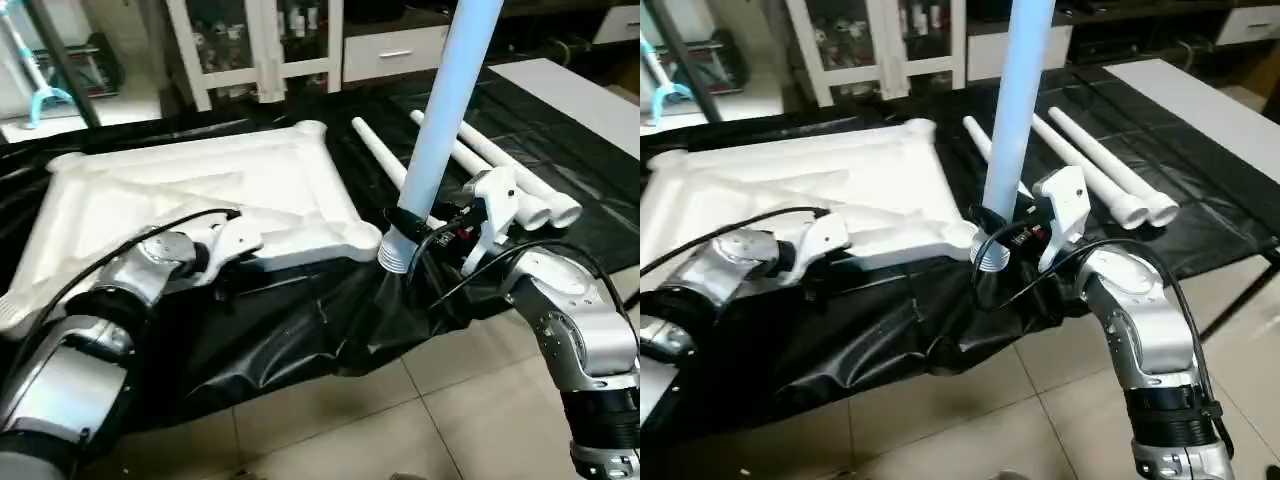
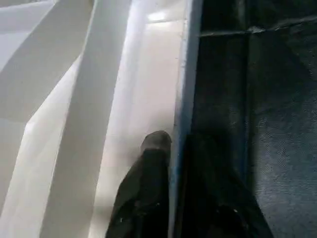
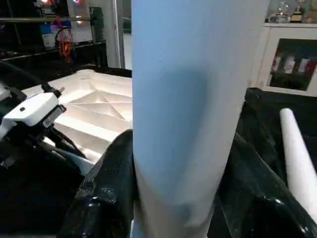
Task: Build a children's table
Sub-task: Insert table leg to table base
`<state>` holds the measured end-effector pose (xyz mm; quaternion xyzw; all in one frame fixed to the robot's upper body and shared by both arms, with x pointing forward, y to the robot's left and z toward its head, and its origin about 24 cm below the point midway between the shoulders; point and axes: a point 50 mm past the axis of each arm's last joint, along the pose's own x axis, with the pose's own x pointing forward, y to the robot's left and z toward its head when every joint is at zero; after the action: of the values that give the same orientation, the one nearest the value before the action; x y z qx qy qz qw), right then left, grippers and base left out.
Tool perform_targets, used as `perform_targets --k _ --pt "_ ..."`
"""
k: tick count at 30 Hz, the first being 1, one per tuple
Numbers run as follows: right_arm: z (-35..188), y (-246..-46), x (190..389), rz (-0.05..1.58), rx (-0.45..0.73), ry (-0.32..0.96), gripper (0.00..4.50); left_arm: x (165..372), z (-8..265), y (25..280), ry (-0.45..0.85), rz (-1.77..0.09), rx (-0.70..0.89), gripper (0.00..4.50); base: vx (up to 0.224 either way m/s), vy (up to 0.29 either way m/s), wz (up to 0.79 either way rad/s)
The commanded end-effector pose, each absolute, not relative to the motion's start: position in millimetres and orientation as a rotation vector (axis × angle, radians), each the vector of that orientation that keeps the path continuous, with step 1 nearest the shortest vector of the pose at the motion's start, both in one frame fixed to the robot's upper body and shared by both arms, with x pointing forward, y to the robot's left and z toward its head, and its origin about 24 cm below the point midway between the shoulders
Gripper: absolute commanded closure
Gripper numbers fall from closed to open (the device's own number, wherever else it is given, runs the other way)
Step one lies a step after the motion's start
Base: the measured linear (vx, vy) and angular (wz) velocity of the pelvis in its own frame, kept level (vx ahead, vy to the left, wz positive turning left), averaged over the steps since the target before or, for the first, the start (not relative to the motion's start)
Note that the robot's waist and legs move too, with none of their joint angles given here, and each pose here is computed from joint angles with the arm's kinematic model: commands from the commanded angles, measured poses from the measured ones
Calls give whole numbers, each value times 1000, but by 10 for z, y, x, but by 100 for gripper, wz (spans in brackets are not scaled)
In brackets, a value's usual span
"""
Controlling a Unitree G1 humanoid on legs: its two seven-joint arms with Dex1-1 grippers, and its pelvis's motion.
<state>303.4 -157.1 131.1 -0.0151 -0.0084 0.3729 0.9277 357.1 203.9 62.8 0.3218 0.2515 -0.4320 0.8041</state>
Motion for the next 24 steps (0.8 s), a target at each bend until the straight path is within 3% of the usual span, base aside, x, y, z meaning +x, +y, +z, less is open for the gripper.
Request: perform_targets --k 1,6,9,12,17,19,23,24 --pt "1372 -1519 3022 783 -36 -39 266 3481 575 2342 613 -820 653 402 0 0 0" --pt "1313 -1512 3016 778 -34 -24 266 3255 547 2543 628 -841 650 424 0 0 0" --pt "1213 -1526 2988 757 -23 1 266 2954 565 2618 528 -982 687 433 0 0 0" --pt "1113 -1573 2998 698 -19 12 266 2743 565 2727 530 -1000 703 441 0 0 0" --pt "1092 -1599 3063 604 78 -11 266 2624 630 2773 495 -972 731 449 0 0 0" --pt "1129 -1573 3107 572 107 -29 266 2680 725 2717 378 -888 732 449 0 0 0" --pt "1214 -1548 3152 535 63 -50 266 2673 853 2546 274 -935 600 449 0 0 0" --pt "1253 -1574 3202 441 -25 -61 266 2686 929 2475 220 -946 546 449 0 0 0"
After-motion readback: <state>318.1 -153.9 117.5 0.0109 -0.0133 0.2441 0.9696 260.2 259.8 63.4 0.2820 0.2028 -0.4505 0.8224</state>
